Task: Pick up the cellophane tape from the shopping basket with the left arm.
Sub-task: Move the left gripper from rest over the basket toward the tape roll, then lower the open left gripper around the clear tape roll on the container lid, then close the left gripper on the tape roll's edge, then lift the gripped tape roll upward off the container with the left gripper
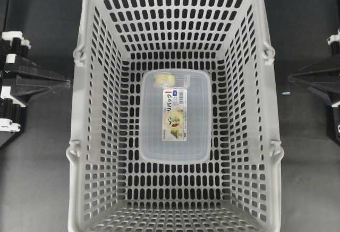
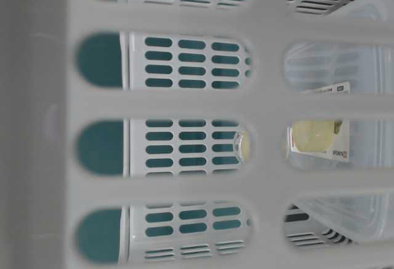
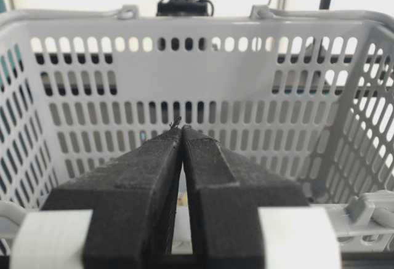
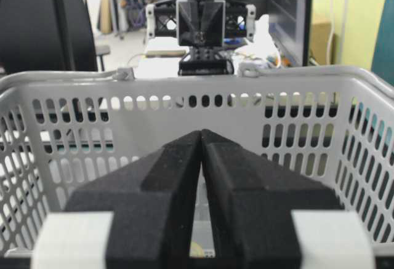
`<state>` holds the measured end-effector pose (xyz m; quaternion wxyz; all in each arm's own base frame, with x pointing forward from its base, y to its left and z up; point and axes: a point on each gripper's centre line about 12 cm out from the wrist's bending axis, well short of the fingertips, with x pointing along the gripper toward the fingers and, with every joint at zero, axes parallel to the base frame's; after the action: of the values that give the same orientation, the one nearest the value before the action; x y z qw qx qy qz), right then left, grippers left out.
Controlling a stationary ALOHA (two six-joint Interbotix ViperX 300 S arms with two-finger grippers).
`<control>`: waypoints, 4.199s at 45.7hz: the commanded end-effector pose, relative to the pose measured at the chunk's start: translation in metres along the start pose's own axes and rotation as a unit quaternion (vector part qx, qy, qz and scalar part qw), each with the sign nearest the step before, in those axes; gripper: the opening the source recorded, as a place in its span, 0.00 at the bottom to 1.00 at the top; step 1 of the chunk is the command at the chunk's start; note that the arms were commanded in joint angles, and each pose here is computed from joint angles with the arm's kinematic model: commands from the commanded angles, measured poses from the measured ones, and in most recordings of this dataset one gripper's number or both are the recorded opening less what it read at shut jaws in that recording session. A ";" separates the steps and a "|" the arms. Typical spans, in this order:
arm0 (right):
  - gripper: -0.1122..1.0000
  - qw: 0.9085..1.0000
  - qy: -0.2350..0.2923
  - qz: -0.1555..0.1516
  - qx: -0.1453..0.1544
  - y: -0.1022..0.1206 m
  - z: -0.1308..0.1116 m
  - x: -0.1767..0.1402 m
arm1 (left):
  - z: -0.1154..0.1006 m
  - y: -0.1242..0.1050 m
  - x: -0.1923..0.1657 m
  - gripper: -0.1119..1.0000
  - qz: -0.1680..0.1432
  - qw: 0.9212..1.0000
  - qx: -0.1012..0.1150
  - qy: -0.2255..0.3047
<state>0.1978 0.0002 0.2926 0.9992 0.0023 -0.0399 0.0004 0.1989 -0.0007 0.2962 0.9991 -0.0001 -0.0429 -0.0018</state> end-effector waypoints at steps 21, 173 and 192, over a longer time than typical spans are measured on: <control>0.11 0.996 0.092 0.000 0.005 0.000 -0.013 -0.001 | 0.063 -0.008 0.047 0.10 -0.013 0.985 0.001 0.173; 0.75 0.997 0.070 0.012 0.036 0.005 -0.002 -0.011 | 0.069 -0.030 0.248 0.56 -0.017 0.809 0.035 0.586; 0.75 0.997 0.070 0.012 0.035 0.005 -0.003 -0.012 | 0.064 -0.030 0.250 0.56 -0.017 0.809 0.035 0.587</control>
<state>0.1846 0.0053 0.2827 0.9985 0.0354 0.0404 0.0129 0.4443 -0.0311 0.3696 0.8218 0.0375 0.5683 -0.0175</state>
